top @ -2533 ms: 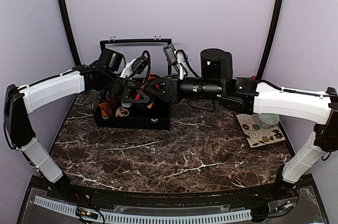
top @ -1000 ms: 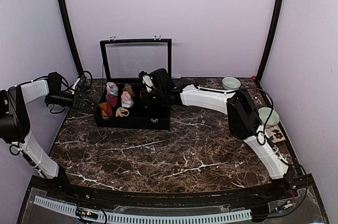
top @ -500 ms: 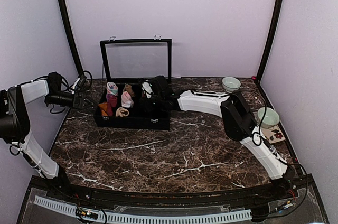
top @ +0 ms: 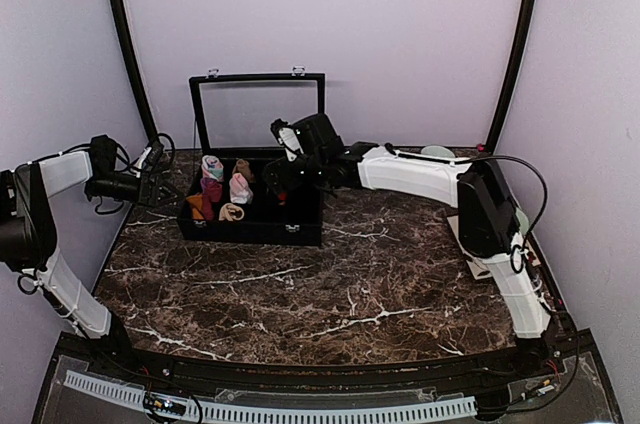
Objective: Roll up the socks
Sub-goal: Place the sock in the storage box, then reset both arms
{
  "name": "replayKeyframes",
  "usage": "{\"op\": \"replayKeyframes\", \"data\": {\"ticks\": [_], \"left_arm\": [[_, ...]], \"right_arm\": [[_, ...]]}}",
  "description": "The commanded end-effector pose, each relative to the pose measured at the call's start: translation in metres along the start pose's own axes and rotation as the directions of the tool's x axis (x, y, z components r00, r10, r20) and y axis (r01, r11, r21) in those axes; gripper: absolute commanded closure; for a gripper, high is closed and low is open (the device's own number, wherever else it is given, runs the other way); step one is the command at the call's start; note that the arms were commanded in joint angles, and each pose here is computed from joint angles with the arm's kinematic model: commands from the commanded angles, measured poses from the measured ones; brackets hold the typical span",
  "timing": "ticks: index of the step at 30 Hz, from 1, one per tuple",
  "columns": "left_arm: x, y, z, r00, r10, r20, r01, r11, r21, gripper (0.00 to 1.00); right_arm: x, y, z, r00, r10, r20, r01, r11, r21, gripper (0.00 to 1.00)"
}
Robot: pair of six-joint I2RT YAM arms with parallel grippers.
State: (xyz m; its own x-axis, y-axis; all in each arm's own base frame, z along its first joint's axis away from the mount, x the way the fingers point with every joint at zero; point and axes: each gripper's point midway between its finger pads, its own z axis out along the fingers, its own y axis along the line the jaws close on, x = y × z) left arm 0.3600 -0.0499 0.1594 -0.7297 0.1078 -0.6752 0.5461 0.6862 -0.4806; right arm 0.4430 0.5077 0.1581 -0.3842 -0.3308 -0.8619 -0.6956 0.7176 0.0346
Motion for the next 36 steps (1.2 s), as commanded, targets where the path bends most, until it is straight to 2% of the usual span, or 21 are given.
{"op": "replayKeyframes", "data": {"ticks": [1,5,9,12,15,18,20,23,27,30,31,32,34,36], "left_arm": [[-0.014,-0.005,-0.010,0.998,0.051,0.038,-0.049,0.998,-0.034,0.01],[-0.034,0.007,-0.016,0.991,0.082,0.101,-0.070,0.990,-0.124,0.01],[-0.065,0.030,-0.032,0.963,0.107,0.247,-0.028,0.952,-0.304,0.01],[-0.067,0.032,-0.033,0.922,0.180,0.344,-0.051,0.935,-0.352,0.01],[-0.052,0.024,-0.020,0.868,0.271,0.417,-0.118,0.927,-0.357,0.01],[-0.033,0.026,0.003,0.860,0.321,0.397,-0.169,0.913,-0.372,0.01],[-0.026,0.036,0.015,0.877,0.312,0.365,-0.162,0.908,-0.387,0.01],[-0.012,0.043,0.027,0.888,0.290,0.356,-0.146,0.914,-0.379,0.01],[-0.003,0.031,0.019,0.801,0.423,0.423,-0.221,0.866,-0.448,0.01],[0.007,0.027,0.009,0.744,0.477,0.468,-0.211,0.832,-0.513,0.01],[0.008,0.030,0.007,0.749,0.472,0.464,-0.195,0.827,-0.527,0.01],[0.009,0.035,0.007,0.765,0.457,0.454,-0.174,0.825,-0.538,0.01],[0.006,0.038,0.009,0.761,0.464,0.453,-0.163,0.813,-0.559,0.01],[0.007,0.041,0.010,0.774,0.458,0.437,-0.153,0.805,-0.573,0.01]], "right_arm": [[-0.059,-0.010,-0.063,0.993,0.011,0.116,-0.015,0.999,0.039,0.00],[-0.056,-0.037,-0.109,0.991,0.032,0.132,-0.053,0.986,0.157,0.00],[-0.015,-0.092,-0.162,0.988,0.091,0.122,-0.129,0.924,0.360,0.00],[0.033,-0.146,-0.207,0.980,0.159,0.116,-0.197,0.806,0.558,0.00],[0.084,-0.187,-0.255,0.972,0.193,0.135,-0.233,0.703,0.671,0.00],[0.141,-0.224,-0.300,0.974,0.189,0.128,-0.211,0.526,0.824,0.00],[0.170,-0.243,-0.326,0.962,0.228,0.151,-0.240,0.435,0.868,0.00],[0.193,-0.262,-0.352,0.952,0.251,0.177,-0.261,0.360,0.895,0.00],[0.213,-0.281,-0.378,0.947,0.224,0.231,-0.288,0.269,0.919,0.00],[0.220,-0.289,-0.385,0.948,0.175,0.266,-0.305,0.262,0.915,0.00],[0.219,-0.290,-0.389,0.945,0.143,0.294,-0.322,0.266,0.909,0.00],[0.218,-0.289,-0.389,0.944,0.108,0.312,-0.330,0.293,0.897,0.00],[0.210,-0.288,-0.397,0.920,0.015,0.392,-0.374,0.337,0.864,0.00],[0.208,-0.288,-0.396,0.909,-0.046,0.415,-0.364,0.400,0.841,0.00]]}}
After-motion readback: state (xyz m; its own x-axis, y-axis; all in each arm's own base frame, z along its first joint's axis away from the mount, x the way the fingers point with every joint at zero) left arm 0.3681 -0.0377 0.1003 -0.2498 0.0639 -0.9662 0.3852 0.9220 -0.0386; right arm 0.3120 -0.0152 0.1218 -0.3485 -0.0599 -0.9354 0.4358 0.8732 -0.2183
